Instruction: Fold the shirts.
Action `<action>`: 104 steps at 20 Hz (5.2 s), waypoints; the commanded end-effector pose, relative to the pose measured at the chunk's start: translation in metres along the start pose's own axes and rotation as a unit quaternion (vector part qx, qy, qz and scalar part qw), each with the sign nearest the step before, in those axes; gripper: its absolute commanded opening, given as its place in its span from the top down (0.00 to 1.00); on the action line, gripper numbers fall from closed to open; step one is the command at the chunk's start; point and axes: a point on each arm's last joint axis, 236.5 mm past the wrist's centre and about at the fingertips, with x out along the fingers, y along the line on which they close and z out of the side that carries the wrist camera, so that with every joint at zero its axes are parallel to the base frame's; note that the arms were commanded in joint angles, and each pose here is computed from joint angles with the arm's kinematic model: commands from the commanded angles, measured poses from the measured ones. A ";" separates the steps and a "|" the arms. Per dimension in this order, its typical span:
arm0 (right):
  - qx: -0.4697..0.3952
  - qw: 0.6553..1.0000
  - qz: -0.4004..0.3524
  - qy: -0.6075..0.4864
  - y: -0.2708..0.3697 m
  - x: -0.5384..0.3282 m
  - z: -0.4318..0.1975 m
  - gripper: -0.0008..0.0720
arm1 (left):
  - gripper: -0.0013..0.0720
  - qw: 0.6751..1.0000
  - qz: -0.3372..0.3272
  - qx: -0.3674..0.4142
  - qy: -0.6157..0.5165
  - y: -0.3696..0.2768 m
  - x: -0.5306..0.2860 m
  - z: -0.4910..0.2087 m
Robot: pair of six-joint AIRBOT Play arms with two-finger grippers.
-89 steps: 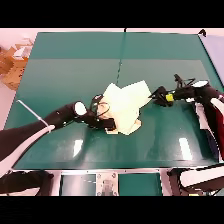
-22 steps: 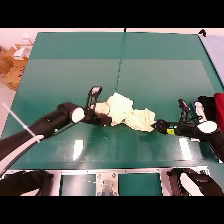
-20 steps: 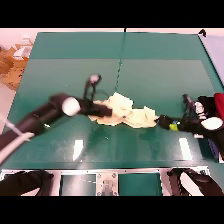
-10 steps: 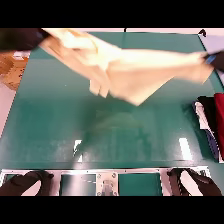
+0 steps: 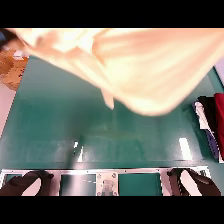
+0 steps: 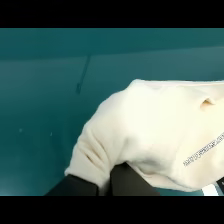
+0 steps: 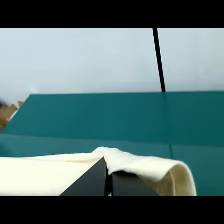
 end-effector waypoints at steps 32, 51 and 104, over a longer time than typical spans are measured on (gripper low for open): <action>0.365 0.771 -0.040 0.521 -0.105 0.059 -0.481 0.48 | 0.24 0.927 -0.135 -0.282 0.206 0.123 0.198 -0.189; 0.293 0.852 -0.046 0.431 -0.128 0.123 -0.416 0.97 | 0.24 0.885 -0.119 -0.266 0.363 0.099 0.179 -0.280; 0.110 0.989 0.044 0.089 -0.030 0.063 -0.062 0.97 | 0.95 0.994 -0.093 0.000 -0.057 -0.027 0.105 0.046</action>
